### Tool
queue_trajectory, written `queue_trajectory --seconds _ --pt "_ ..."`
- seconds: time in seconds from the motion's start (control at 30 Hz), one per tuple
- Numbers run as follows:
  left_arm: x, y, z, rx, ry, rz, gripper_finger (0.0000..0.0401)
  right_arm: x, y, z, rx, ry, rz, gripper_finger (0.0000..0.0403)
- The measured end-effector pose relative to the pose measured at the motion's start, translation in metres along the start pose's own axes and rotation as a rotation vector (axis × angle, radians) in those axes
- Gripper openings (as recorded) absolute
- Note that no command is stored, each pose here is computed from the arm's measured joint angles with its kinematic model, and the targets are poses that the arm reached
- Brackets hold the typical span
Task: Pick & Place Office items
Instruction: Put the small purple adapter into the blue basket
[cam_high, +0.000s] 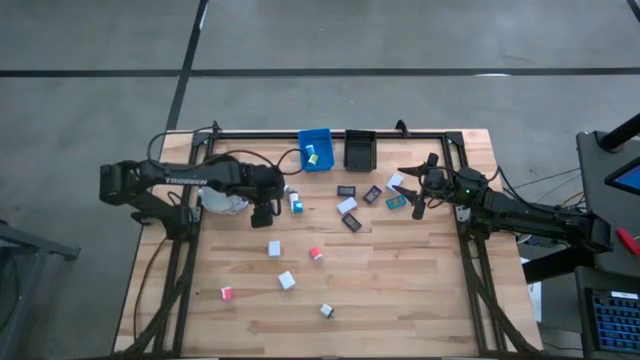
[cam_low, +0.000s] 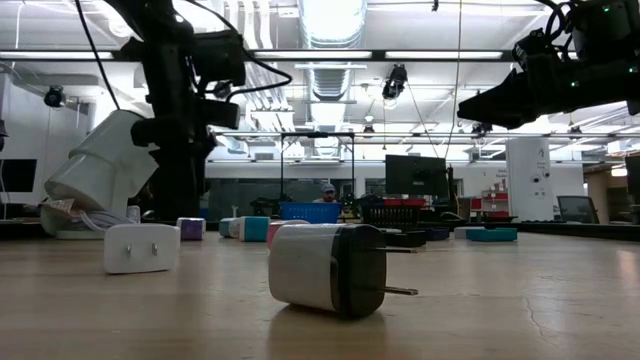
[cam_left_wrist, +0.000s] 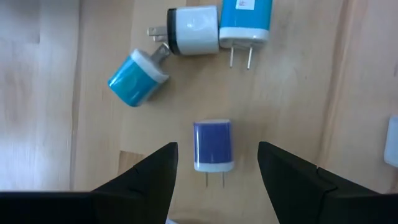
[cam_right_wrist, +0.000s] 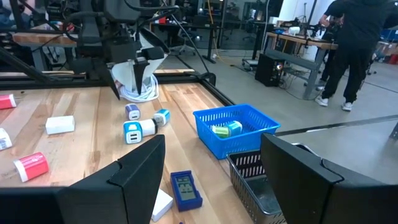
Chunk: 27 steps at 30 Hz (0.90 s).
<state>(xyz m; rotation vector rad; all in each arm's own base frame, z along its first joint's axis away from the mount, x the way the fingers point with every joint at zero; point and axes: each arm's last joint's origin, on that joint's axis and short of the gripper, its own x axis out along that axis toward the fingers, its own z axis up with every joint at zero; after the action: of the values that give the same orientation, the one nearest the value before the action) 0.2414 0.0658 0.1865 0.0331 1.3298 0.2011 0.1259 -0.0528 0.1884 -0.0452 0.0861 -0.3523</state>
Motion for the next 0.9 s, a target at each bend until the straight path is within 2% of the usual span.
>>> queue_trajectory --seconds 0.3,0.53,0.7,0.9 --pt "0.004 -0.002 -0.001 0.009 -0.02 -0.033 0.0227 0.0 0.0 0.0 0.0 0.0 0.0 0.0256" --pt "0.006 0.006 -0.002 -0.042 -0.016 -0.037 0.0227 0.0 0.0 0.0 0.0 0.0 0.0 0.0256" --pt "0.018 0.011 -0.003 -0.075 0.029 -0.086 0.0227 0.0 0.0 0.0 0.0 0.0 0.0 0.0256" --pt "0.027 0.012 -0.001 -0.057 0.055 -0.095 0.0227 0.0 0.0 0.0 0.0 0.0 0.0 0.0256"
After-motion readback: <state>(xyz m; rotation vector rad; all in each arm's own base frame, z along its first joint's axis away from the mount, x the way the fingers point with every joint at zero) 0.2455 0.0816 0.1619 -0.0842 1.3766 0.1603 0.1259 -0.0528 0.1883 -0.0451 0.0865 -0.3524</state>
